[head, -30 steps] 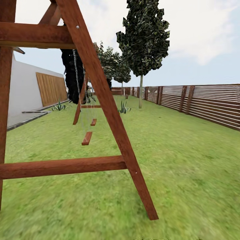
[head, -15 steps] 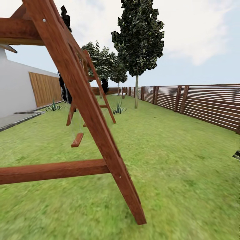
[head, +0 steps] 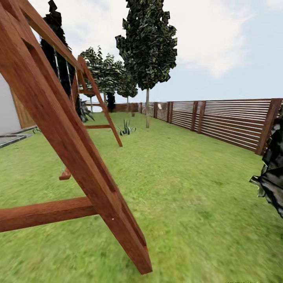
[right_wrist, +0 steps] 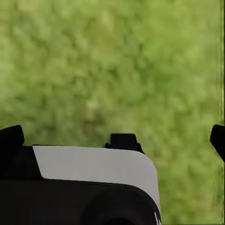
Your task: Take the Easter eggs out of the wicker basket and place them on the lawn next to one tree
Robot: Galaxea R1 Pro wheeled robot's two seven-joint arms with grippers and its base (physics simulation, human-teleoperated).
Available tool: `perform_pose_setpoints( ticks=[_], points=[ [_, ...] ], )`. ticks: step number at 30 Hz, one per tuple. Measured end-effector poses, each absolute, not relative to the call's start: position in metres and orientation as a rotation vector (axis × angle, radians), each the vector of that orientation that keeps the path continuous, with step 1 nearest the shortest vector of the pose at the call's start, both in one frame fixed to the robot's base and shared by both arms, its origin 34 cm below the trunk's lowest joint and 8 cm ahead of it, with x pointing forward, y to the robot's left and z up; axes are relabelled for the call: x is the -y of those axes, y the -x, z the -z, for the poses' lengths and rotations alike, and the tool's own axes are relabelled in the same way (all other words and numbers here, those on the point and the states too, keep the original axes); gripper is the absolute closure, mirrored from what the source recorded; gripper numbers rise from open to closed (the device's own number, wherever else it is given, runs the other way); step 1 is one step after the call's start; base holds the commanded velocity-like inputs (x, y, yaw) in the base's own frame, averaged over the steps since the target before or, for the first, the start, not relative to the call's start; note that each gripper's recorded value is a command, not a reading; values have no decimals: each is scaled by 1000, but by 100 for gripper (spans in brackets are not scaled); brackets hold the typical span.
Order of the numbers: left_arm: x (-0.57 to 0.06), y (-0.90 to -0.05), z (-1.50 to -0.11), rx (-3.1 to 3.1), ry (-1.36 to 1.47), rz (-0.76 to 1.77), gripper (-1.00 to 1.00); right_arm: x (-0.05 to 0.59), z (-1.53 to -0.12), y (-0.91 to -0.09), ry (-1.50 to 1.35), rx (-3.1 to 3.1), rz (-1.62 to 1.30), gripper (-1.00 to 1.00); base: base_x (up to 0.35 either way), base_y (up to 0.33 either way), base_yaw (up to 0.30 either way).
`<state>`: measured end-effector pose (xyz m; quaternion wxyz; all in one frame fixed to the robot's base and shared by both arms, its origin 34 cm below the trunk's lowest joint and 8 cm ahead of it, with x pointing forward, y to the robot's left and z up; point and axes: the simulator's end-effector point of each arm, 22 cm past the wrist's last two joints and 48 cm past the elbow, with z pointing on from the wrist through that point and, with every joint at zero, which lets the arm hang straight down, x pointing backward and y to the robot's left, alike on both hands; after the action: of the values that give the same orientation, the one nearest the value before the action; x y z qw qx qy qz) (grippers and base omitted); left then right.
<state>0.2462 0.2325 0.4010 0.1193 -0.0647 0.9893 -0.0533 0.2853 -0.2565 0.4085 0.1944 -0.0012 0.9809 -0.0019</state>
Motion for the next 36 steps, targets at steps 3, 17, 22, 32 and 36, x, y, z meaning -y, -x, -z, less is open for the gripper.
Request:
perform_pose_setpoints(
  ticks=[3, 17, 22, 32, 36],
  points=[
    [-233, -246, -401, -2892, 189, 156, -100, 257, -409, -285, 3, -2750, 6, -100, 181, -296, -258],
    [-234, -246, -401, -2894, 185, 148, -100, 256, -408, -285, 4, -2751, 5, -100, 40, -68, -102],
    [-234, -246, -401, -2894, 184, 146, -100, 257, -408, -285, 4, -2751, 6, -100, 1, -1, -232],
    [-234, -246, -401, -2894, 183, 146, -100, 257, -409, -285, 3, -2750, 6, -100, 146, -144, -260],
    [-234, -246, -401, -2894, 184, 146, -100, 257, -409, -285, 3, -2750, 6, -100, 216, -212, -135]
  ],
)
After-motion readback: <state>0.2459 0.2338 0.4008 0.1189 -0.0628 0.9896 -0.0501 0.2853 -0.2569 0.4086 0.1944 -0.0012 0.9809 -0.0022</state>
